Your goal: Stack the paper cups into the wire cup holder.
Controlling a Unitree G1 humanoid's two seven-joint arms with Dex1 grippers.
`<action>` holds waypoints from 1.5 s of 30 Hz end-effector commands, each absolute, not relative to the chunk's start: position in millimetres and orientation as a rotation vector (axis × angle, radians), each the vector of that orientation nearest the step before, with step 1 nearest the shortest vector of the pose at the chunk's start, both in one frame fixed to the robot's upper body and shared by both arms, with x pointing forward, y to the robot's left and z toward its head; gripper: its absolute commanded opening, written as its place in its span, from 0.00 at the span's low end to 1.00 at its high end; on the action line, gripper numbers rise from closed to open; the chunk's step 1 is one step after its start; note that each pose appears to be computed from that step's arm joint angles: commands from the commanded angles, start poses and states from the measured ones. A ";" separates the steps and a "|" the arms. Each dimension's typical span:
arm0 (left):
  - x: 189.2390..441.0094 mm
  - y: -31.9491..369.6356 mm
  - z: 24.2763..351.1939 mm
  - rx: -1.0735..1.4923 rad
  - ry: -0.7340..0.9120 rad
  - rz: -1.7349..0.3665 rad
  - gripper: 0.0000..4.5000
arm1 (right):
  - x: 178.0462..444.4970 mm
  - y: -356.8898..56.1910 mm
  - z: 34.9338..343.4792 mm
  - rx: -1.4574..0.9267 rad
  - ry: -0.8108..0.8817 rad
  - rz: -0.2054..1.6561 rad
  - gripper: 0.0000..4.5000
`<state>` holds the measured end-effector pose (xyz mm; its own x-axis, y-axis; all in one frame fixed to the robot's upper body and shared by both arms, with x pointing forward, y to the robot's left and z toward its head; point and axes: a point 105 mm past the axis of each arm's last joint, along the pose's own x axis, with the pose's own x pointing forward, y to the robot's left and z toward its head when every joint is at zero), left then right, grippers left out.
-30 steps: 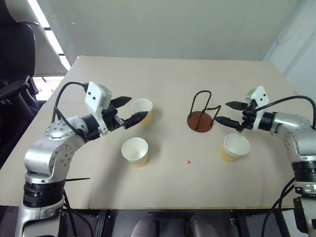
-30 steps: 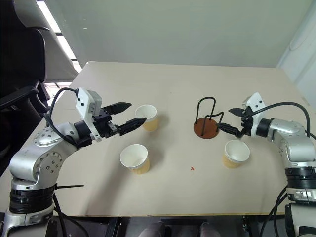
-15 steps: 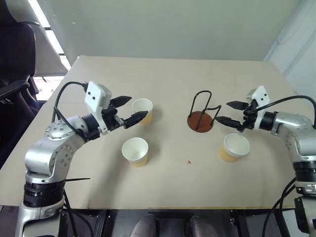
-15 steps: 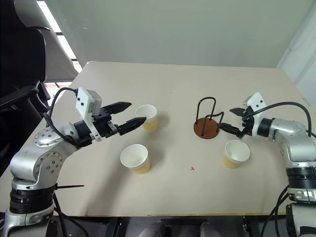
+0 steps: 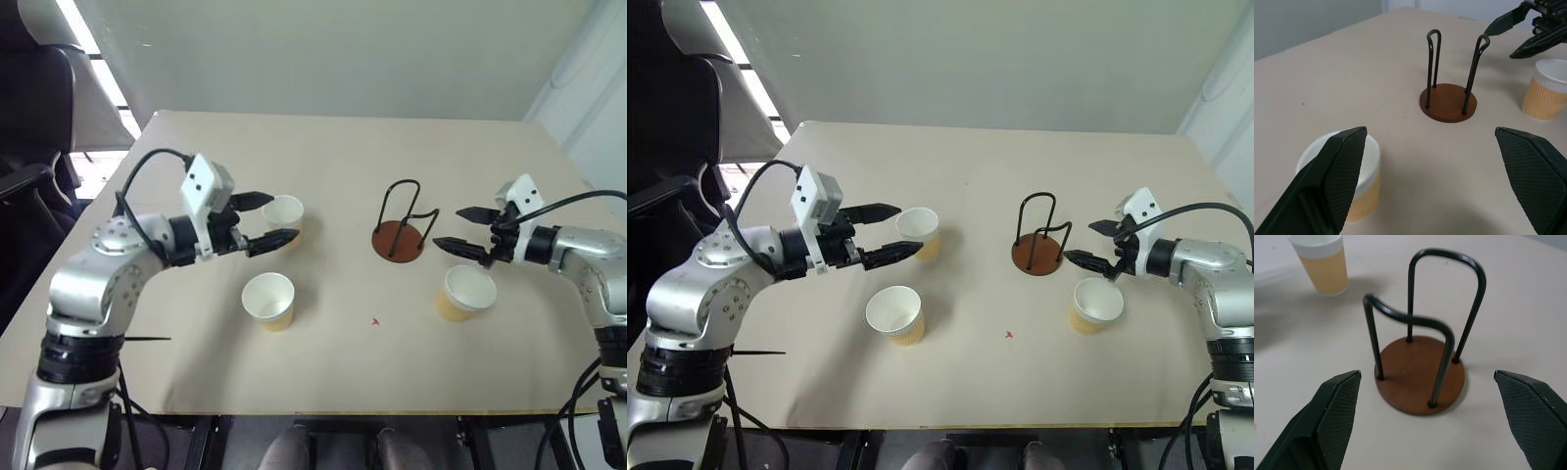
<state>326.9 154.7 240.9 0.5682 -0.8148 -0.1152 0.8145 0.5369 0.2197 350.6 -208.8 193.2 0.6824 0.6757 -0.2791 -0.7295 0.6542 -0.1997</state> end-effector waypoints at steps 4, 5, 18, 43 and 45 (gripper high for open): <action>323.6 146.2 258.8 0.291 -0.049 -1.066 1.00 | 351.4 -213.5 207.6 -0.337 0.142 0.770 1.00; 324.1 145.6 260.8 0.293 -0.051 -1.076 1.00 | 353.1 -213.3 205.8 -0.337 0.146 0.767 1.00; 320.9 138.3 270.9 0.302 -0.066 -1.157 1.00 | 375.8 -199.6 201.6 -0.359 0.139 0.781 1.00; 316.1 144.2 262.5 0.309 -0.038 -1.172 1.00 | 377.4 -184.0 204.8 -0.358 0.118 0.857 0.02; 314.5 144.5 262.3 0.306 -0.035 -1.180 1.00 | 371.8 -182.2 208.0 -0.365 0.114 0.877 0.00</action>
<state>321.2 143.3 252.6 0.3983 -0.9050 -0.1496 0.9055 0.3618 0.2219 379.4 -184.0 187.8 0.6472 0.7038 -0.2930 -0.7622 0.6056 -0.2287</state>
